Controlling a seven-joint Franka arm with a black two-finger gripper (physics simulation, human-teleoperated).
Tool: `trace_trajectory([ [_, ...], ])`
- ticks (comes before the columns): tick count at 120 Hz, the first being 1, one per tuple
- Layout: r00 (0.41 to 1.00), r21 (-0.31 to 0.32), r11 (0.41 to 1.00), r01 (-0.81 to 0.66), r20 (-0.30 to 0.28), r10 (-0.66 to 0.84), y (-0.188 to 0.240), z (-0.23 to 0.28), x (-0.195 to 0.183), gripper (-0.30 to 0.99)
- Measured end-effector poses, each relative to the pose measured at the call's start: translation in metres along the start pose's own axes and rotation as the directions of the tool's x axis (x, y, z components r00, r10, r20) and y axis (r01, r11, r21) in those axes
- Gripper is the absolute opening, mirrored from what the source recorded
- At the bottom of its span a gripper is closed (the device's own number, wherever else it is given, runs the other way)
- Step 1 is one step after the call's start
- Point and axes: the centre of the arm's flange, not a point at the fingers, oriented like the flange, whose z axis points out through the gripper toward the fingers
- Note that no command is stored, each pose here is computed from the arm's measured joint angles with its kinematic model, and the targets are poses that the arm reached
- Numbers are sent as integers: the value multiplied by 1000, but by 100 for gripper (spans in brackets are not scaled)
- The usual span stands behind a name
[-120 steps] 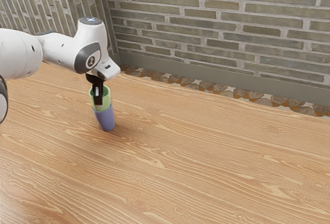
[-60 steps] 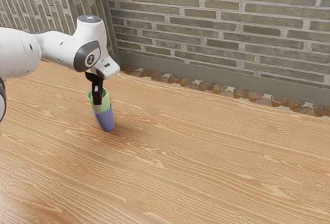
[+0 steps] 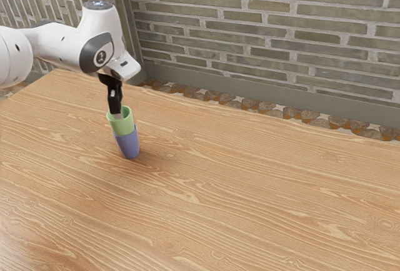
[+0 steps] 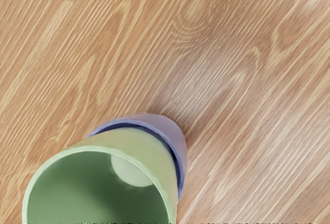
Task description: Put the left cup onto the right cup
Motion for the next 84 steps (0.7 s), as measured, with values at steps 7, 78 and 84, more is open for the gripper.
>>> trace_trajectory([
  [7, 1000, -1, 1000, 1, -6, -1, 3, -10, -1, 69],
  [78, 1000, -71, 997, 15, -7, -16, 49, -98, -10, 69],
  [84, 1000, -74, 997, 19, -4, -19, 49, -100, -10, 69],
])
